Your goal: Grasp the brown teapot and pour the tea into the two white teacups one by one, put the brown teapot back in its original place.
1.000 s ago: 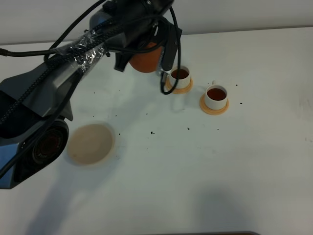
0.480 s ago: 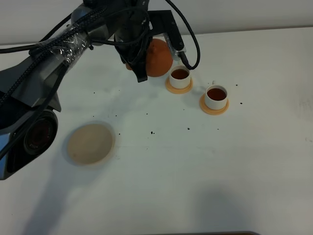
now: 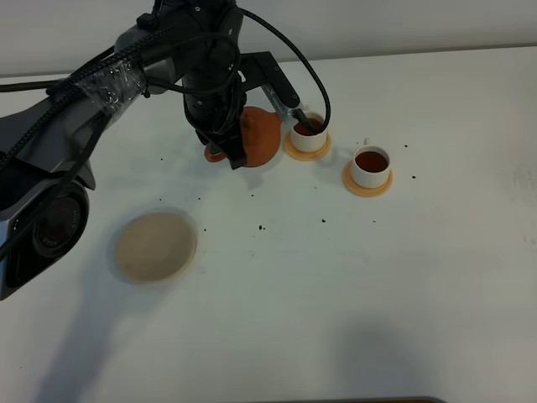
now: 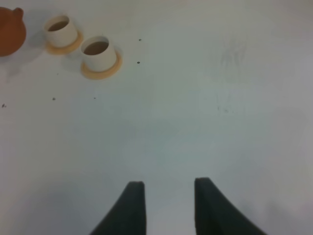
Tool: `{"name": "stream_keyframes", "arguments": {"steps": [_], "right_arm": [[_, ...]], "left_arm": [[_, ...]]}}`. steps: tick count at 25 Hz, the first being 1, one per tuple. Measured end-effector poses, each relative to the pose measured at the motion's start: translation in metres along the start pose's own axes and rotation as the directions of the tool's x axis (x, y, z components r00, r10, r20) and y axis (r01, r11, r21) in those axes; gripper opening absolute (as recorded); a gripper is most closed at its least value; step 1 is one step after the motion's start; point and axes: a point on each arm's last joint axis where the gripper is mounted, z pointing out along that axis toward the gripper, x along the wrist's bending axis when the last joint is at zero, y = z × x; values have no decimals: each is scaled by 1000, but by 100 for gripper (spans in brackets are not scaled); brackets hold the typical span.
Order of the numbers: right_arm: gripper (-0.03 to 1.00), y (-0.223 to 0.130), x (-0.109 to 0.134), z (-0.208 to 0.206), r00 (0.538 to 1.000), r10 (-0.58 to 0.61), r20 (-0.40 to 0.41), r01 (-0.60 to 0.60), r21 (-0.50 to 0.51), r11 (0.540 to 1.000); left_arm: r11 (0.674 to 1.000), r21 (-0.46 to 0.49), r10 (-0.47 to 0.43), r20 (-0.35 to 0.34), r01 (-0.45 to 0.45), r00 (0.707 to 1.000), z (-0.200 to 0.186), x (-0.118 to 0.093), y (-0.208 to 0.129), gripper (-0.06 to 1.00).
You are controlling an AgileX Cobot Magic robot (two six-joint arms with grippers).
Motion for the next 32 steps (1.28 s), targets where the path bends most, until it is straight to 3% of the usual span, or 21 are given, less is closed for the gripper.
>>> {"name": "stream_keyframes", "arguments": {"steps": [7,10,15,23,32], "right_arm": [[24,0,0,0,1000,0,0,0,0,1000],[24,0,0,0,1000,0,0,0,0,1000],[24,0,0,0,1000,0,0,0,0,1000],[24,0,0,0,1000,0,0,0,0,1000],[24,0,0,0,1000,0,0,0,0,1000]], "left_arm": [[989,-58,-132,55,135,990,-13,-4,2,11],[961,-118,-247,61,252,967,-44,-3,-3,11],[918,-176,-352,59,357,934,-90,-9,-24,11],[868,-46,-489,93,494,867,-99,-41,-86,11],[769,170,-638,134,616,759,-69,-82,-161,11]]}}
